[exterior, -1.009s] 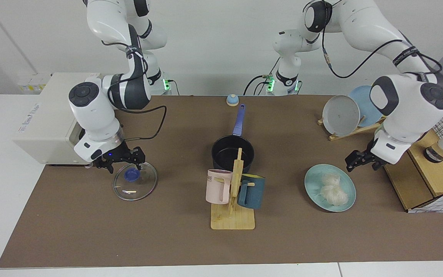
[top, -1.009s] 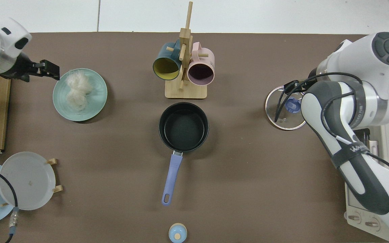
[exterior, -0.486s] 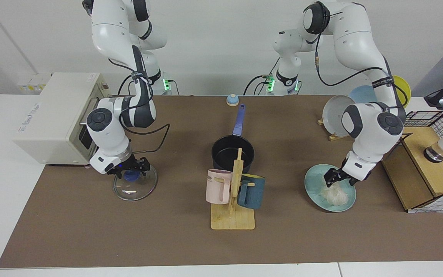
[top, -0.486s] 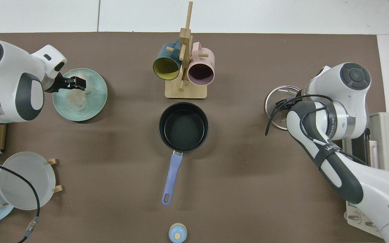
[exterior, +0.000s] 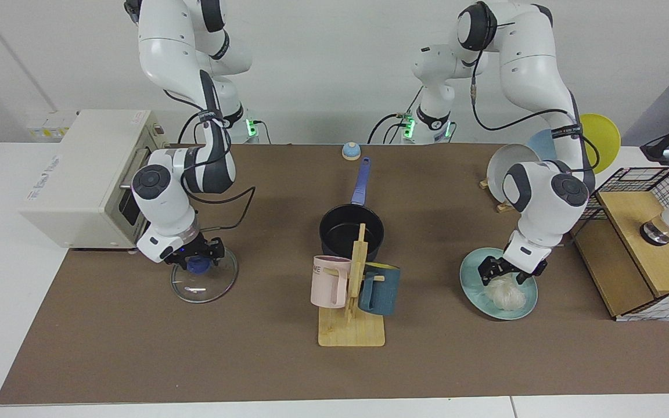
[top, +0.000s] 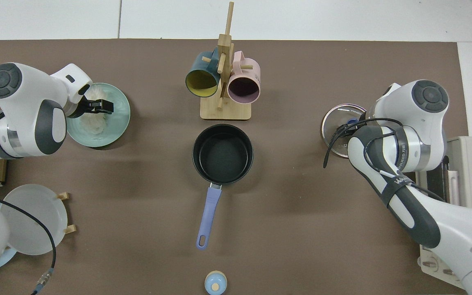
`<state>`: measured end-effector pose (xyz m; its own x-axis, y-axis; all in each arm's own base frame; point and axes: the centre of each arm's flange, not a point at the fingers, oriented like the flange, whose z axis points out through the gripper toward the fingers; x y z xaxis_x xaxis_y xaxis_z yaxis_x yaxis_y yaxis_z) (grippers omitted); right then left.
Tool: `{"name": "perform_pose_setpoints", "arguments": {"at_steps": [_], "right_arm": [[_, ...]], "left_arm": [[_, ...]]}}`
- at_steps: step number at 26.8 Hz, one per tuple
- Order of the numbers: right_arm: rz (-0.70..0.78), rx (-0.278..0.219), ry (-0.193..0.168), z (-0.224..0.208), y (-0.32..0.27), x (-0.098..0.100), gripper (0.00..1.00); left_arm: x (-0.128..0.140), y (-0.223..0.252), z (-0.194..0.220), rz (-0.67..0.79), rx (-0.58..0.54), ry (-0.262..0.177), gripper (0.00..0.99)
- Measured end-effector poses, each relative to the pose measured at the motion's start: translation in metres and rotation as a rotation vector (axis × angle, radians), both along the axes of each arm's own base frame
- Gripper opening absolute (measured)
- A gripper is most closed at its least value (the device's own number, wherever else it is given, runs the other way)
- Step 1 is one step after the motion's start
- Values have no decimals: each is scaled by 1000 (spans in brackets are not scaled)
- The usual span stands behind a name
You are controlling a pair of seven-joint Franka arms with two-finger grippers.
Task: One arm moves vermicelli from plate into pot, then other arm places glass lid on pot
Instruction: 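Reach the left gripper to the vermicelli while the right gripper reaches the lid, then grasp the white vermicelli on the blue plate with the left gripper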
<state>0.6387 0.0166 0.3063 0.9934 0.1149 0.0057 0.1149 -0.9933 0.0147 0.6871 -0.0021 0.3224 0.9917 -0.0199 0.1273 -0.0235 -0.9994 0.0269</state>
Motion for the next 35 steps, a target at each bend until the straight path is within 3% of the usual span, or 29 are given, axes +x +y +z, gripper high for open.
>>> {"name": "perform_pose_setpoints", "arguments": {"at_steps": [2,3,8,9,10,12,13,16,23,27,35], "right_arm": [[7,0,-3,2,0,0,718],[8,1,-4,3,0,0,621],[18,1,-7,5,3,1,511],[20,1,-8,6,4,2,480],[21,2,-9,9,5,3,427],[24,3,-8,16,6,5,427],[26,3,-9,20,7,6,427],[30,5,-21,36,10,10,427],[62,9,-35,76,14,13,427],[71,13,-53,100,16,11,427],[71,22,-43,152,15,-7,427]], "left_arm": [[-1,0,-3,0,0,4,991],[-2,0,-4,-1,0,6,991],[-5,0,-7,-1,0,11,925],[-5,0,-7,-1,0,12,872],[-5,0,-7,-1,0,12,753],[-6,0,-7,2,0,13,665],[-6,0,-6,3,0,13,546],[-6,0,-3,15,-1,12,454],[-10,-1,22,30,-1,25,410],[-22,-1,69,29,6,50,410],[-65,-14,170,7,19,83,410]]}}
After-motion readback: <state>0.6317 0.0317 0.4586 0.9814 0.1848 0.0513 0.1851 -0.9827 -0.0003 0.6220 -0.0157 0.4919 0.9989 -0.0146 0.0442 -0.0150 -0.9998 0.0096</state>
